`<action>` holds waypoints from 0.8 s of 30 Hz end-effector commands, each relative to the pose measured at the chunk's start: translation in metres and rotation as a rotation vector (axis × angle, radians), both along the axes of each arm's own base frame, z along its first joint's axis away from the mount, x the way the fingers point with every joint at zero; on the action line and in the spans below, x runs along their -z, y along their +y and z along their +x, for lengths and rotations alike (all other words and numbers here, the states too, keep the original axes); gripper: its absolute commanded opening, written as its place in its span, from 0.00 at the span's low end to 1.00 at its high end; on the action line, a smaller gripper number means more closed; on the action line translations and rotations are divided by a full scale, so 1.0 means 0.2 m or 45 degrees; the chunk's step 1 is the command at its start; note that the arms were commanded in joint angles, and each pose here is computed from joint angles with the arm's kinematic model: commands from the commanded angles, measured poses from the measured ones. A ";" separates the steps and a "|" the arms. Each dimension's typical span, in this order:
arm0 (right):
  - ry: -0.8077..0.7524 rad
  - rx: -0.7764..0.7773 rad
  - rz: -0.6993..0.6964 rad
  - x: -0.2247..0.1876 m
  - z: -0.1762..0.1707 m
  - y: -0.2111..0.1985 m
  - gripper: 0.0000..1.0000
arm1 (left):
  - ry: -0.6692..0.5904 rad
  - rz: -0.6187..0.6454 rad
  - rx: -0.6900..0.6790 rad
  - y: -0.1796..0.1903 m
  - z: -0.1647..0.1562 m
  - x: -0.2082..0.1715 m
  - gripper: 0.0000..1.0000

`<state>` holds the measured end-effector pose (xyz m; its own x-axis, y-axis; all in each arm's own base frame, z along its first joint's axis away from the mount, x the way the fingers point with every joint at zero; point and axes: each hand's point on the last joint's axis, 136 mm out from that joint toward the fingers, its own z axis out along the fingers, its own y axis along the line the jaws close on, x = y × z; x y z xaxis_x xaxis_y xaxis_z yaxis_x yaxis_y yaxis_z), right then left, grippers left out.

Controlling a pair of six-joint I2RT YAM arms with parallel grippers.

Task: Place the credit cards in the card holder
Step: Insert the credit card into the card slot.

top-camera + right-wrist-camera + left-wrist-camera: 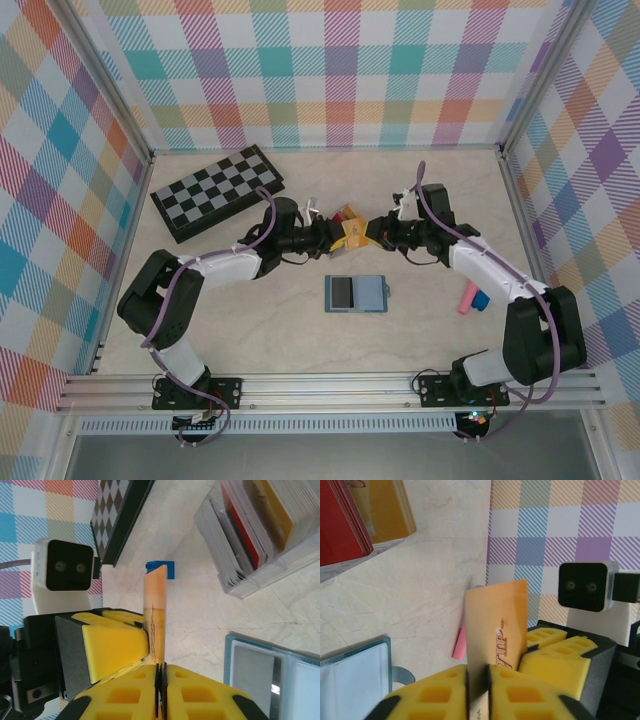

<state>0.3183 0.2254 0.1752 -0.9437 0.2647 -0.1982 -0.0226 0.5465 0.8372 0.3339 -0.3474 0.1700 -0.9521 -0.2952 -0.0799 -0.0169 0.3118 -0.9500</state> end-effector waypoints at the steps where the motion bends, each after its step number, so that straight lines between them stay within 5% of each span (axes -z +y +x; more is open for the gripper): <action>1: 0.051 -0.019 -0.011 0.07 -0.04 0.00 0.15 | -0.041 0.001 0.004 0.02 -0.04 -0.04 0.05; 7: 0.097 -0.085 -0.198 0.22 -0.15 -0.01 0.33 | 0.008 0.253 -0.011 0.16 -0.14 0.14 0.00; 13: 0.178 -0.193 -0.604 0.45 -0.29 0.02 0.35 | 0.054 0.457 0.019 0.26 -0.27 0.30 0.00; 24: 0.263 -0.051 -0.898 0.65 -0.30 -0.22 0.34 | 0.066 0.516 0.112 0.13 -0.34 0.41 0.00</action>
<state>0.2624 0.2047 0.0562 -0.9872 0.0952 -0.1280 0.0413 0.9276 0.3712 0.2666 -0.3160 0.0955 -0.9748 -0.1915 -0.1143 -0.0356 0.6397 -0.7678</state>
